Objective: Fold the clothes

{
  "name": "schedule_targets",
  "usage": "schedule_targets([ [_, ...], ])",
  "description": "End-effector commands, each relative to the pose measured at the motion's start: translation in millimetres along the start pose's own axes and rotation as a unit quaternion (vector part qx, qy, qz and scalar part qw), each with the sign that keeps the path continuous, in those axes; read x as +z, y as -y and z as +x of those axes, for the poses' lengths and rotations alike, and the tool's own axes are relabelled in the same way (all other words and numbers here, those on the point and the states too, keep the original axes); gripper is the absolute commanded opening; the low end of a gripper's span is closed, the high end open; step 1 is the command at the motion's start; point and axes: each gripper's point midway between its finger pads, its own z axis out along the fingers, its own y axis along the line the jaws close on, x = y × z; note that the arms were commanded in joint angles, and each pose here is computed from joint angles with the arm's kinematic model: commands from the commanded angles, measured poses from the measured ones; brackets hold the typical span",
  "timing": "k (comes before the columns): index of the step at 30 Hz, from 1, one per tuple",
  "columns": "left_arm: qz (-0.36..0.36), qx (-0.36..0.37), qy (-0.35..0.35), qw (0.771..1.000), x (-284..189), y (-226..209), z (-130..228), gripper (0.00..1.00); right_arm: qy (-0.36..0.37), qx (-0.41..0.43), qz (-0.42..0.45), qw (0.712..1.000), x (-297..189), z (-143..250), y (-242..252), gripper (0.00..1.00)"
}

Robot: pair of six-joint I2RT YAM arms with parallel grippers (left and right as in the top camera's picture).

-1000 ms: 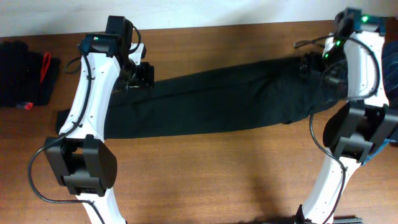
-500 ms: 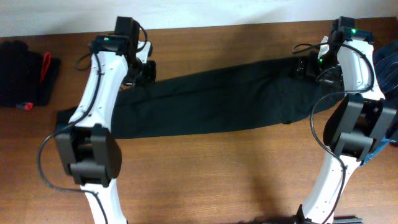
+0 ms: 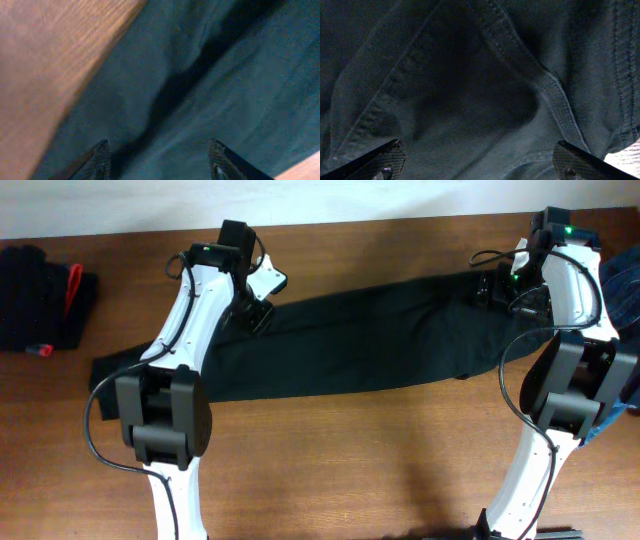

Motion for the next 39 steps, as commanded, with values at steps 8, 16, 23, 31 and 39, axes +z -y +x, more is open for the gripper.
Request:
schedule_targets([
  [8, 0.013, 0.112, -0.047, 0.992, 40.8, -3.2, 15.9, 0.59, 0.004, -0.003, 0.005, 1.0, -3.5, -0.3, 1.6, 0.99],
  [16, 0.025, 0.127, -0.061, 0.99, 51.3, -0.2, 22.2, 0.59, 0.006, -0.003, 0.008, 1.0, -3.5, -1.0, 2.9, 0.99],
  [23, 0.046, 0.159, -0.069, 0.984, 50.1, 7.0, 28.6, 0.59, 0.007, -0.003, 0.01, 1.0, -3.5, -1.6, 3.5, 0.99],
  [31, 0.058, 0.17, -0.074, 0.981, 55.7, 12.0, 34.4, 0.56, 0.009, -0.004, 0.01, 1.0, -3.5, -2.7, 3.4, 0.99],
  [39, 0.066, 0.169, -0.085, 0.98, 63.1, 16.4, 43.2, 0.3, 0.011, -0.004, 0.01, 1.0, -3.6, -3.3, 3.4, 0.99],
])
